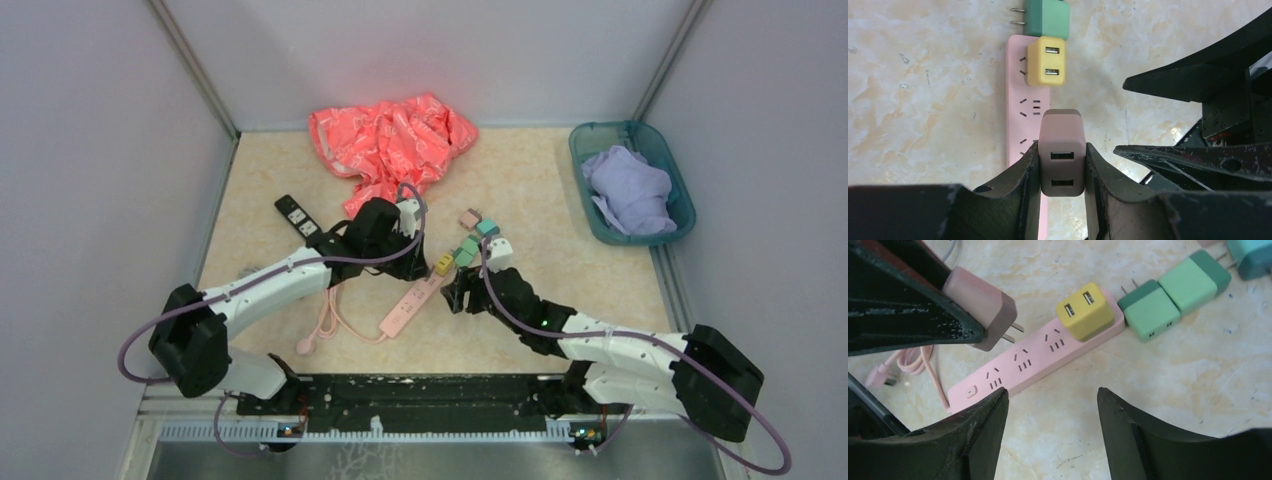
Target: Insert the plug
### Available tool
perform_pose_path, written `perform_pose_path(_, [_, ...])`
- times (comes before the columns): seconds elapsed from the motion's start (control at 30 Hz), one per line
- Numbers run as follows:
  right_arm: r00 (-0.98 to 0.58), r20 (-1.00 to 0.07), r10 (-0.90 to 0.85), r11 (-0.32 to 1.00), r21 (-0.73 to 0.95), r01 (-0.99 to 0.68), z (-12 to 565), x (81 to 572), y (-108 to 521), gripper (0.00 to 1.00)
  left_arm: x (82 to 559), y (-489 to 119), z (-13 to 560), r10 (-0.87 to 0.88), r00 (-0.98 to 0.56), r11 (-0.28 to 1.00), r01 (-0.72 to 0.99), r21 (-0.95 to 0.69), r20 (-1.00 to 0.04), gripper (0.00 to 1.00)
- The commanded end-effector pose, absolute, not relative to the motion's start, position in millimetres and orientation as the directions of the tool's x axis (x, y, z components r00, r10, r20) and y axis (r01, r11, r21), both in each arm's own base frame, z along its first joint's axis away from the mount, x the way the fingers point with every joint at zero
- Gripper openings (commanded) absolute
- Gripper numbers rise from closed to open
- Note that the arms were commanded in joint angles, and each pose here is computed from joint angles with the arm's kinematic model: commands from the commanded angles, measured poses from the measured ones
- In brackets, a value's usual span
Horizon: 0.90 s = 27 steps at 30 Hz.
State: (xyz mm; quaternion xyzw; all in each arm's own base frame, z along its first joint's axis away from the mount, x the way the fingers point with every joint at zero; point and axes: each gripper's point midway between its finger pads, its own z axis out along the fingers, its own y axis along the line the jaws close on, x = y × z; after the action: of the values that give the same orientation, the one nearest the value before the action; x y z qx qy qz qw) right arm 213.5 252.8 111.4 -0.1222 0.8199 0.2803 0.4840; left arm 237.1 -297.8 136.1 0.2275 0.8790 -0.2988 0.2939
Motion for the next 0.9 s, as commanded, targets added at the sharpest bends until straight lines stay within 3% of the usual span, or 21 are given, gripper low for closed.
perform_pose_path(0.0, [-0.543, -0.758, 0.362, 0.768, 0.572, -0.287, 120.8, 223.4, 252.6, 0.65, 250.1, -295.6, 135.5, 0.267, -0.673, 0.752, 0.593, -0.288, -0.69, 0.0])
perform_pose_path(0.17, [-0.552, -0.658, 0.512, 0.701, 0.692, -0.174, 107.2, 226.6, 246.4, 0.59, 251.6, -298.7, 126.7, 0.298, -0.669, 0.752, 0.604, -0.264, -0.681, 0.0])
perform_pose_path(0.4, [-0.558, -0.581, 0.592, 0.638, 0.761, -0.116, 99.7, 237.1, 244.1, 0.53, 251.5, -303.2, 116.1, 0.338, -0.662, 0.748, 0.62, -0.237, -0.669, 0.0])
perform_pose_path(0.87, [-0.672, -0.461, 0.579, 0.531, 0.839, -0.117, 80.7, 232.3, 281.6, 0.44, 252.6, -311.5, 102.3, 0.381, -0.662, 0.743, 0.635, -0.213, -0.646, 0.0])
